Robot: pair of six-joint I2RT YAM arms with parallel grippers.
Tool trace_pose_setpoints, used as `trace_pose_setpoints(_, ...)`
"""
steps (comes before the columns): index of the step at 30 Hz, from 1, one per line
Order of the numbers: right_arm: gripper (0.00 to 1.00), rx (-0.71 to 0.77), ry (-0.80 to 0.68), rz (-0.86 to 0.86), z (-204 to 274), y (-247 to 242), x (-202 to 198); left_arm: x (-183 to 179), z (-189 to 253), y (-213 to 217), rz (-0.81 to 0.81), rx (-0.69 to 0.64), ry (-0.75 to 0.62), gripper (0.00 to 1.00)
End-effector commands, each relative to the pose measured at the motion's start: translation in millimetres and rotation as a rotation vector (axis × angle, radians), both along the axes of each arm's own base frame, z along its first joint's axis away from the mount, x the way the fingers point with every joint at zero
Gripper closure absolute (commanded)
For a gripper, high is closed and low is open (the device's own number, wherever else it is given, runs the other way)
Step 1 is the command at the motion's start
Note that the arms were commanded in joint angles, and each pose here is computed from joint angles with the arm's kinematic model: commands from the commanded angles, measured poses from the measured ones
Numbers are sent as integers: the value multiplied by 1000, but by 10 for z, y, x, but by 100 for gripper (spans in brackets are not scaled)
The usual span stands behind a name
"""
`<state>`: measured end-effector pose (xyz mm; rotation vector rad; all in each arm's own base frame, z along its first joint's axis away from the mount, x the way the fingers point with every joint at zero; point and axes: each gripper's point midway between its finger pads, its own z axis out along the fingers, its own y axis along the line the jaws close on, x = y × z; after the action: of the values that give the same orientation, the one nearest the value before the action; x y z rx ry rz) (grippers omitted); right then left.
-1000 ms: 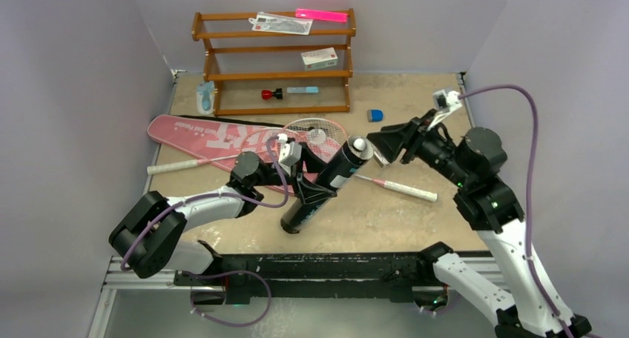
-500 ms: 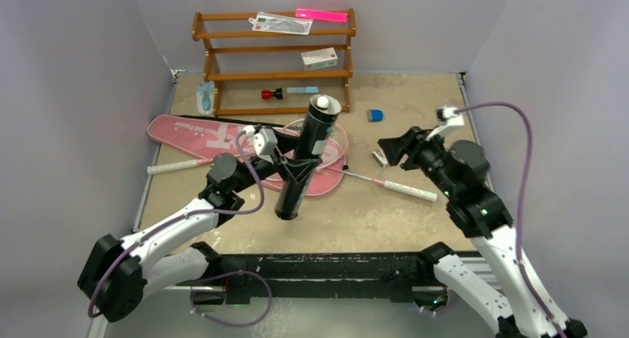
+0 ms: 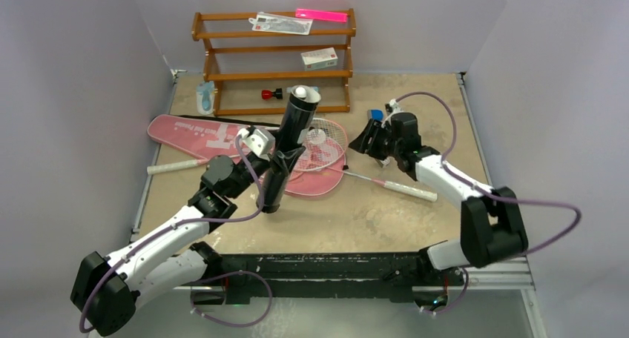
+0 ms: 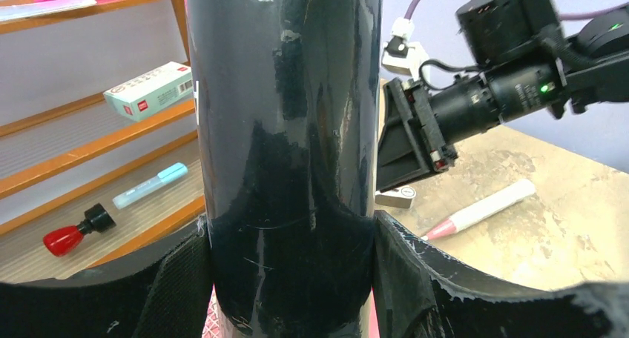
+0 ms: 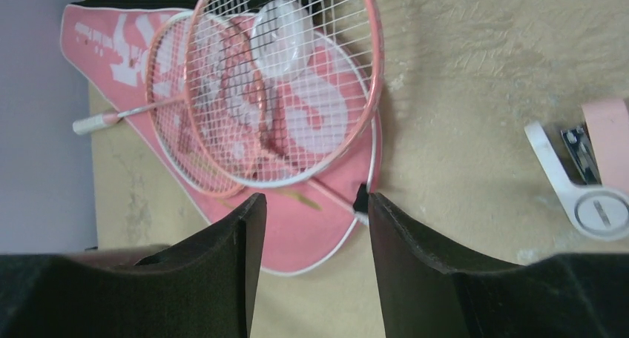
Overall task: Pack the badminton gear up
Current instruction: Move the racket to the center of the board.
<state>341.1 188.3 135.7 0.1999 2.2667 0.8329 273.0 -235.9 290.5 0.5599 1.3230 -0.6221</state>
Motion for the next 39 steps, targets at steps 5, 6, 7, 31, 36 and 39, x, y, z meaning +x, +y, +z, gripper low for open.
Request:
trace_pose_setpoints(5,46,115,-76,-7,-55,287,647,14,408,109,44,-19,-127,53)
trace_pose_setpoints(6,46,116,-67,-14,-120,301,702,9,409,105,41,-18,-127,53)
trace_pose_setpoints(7,47,117,-59,-14,-187,321,747,10,403,107,41,-17,-126,53)
trace_pose_setpoints(31,87,133,-40,95,-245,401,355,-45,454,95,18,-18,-145,53)
trace_pose_setpoints(36,82,124,0,112,-391,397,-152,-59,457,83,8,-18,-145,54)
trace_pose_setpoints(39,79,129,25,102,-519,344,-349,-68,461,77,3,-19,-145,54)
